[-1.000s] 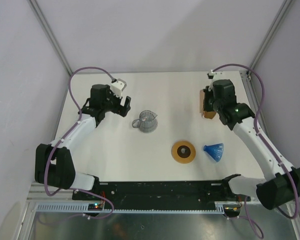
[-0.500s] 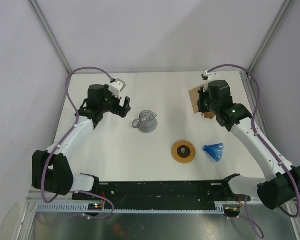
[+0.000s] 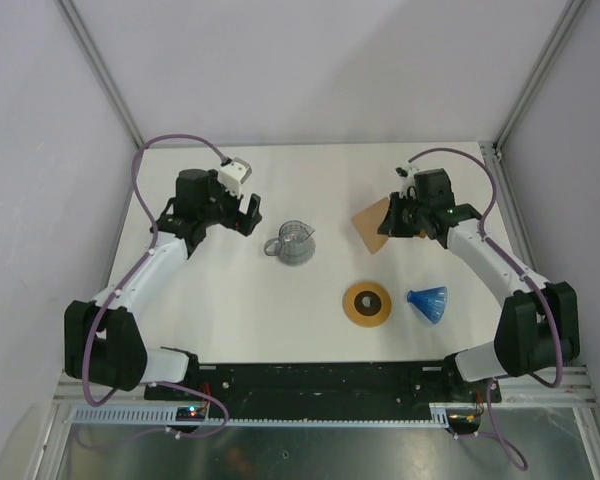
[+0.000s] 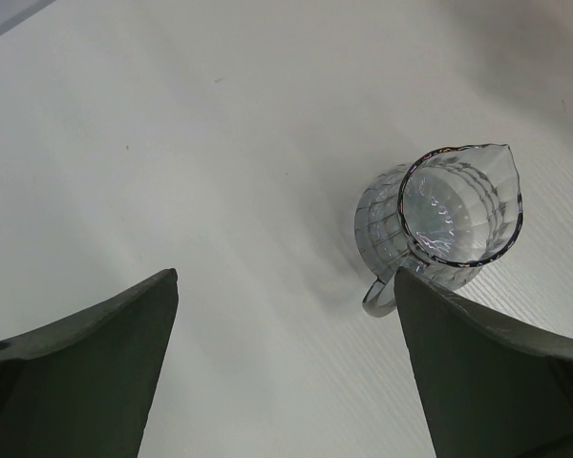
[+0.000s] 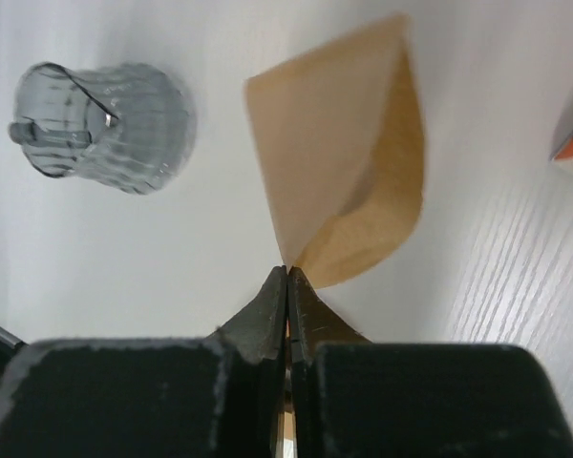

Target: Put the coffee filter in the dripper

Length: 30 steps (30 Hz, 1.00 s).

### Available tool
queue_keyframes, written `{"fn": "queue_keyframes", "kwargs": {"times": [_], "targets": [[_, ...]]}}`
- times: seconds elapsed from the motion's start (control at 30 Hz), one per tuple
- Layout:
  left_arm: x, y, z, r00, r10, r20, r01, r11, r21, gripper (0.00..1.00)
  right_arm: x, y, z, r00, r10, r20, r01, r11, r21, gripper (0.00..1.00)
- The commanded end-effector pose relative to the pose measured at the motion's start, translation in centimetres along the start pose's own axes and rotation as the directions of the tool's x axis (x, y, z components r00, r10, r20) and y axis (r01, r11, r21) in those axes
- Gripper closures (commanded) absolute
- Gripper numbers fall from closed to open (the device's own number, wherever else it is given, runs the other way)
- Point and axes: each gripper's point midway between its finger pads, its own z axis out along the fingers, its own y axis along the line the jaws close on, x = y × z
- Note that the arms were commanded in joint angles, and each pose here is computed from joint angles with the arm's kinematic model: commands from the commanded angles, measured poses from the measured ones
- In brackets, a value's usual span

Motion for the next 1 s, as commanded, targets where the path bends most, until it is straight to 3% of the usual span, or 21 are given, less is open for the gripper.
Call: {"fn": "queue_keyframes", "kwargs": {"times": [0.0, 0.43, 0.7, 0.97], "targets": [[-0.5, 0.1, -0.4, 1.0, 0.012, 0.02, -0.012, 1.0, -0.001, 0.0, -0.3, 1.4, 0.4, 0.999, 0.031, 0.011, -0.03, 0.994, -0.104, 1.0], [-0.7, 0.2, -0.2, 1.0, 0.011, 0.019, -0.011, 1.0, -0.001, 0.0, -2.3, -3.5, -3.0, 0.994, -0.052, 0.093, 0.038, 0.988, 0.148, 1.0], [-0.8, 0.2, 0.0, 1.0, 0.009, 0.02, -0.009, 1.0, 0.006, 0.0, -5.0, -7.3, -8.2, 0.979, -0.163, 0.123, 0.095, 0.895, 0.436, 1.0], [-0.6, 0.2, 0.1, 1.0, 0.008, 0.015, -0.008, 1.0, 0.005, 0.0, -7.1, -9.1, -9.3, 0.974, -0.169, 0.152, 0.082, 0.885, 0.458, 1.0]]}}
